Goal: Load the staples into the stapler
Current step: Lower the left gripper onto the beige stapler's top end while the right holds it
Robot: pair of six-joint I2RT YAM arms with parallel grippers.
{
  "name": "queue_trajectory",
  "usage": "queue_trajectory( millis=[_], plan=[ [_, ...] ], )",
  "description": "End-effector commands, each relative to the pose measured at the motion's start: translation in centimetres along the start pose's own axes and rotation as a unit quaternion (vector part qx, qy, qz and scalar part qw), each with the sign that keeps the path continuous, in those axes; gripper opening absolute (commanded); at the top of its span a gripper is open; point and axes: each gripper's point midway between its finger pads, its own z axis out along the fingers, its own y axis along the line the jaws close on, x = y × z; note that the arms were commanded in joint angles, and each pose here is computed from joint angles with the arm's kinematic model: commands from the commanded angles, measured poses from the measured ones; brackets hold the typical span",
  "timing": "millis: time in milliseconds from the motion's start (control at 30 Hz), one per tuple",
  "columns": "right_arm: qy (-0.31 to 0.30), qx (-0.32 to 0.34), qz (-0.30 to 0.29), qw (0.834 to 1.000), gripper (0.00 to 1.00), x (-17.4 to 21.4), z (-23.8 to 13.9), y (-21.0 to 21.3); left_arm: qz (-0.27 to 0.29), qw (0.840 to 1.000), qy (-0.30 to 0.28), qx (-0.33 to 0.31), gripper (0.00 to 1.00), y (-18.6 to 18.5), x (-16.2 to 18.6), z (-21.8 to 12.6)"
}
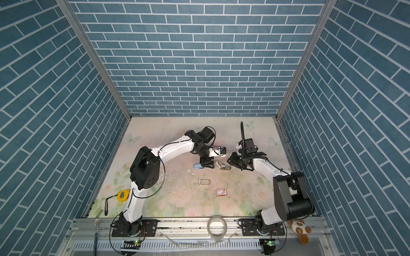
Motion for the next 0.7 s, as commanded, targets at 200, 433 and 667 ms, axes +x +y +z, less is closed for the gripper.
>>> queue_trajectory(
  millis=[200,433,667],
  plan=[
    [0.009,0.004,0.049,0.999,0.26,1.7,0.3,-2.9,0.035,0.999,0.014,-0.004,0.52,-0.2,-1.3,0.7],
    [0.012,-0.004,0.059,0.998,0.22,1.4,1.1,-3.7,0.044,0.999,0.032,-0.004,0.44,-0.3,-0.9,1.4],
    [0.025,-0.016,0.060,0.998,0.19,0.8,2.2,-3.7,0.045,0.998,0.041,-0.004,0.41,-0.4,-0.4,1.6]
  ],
)
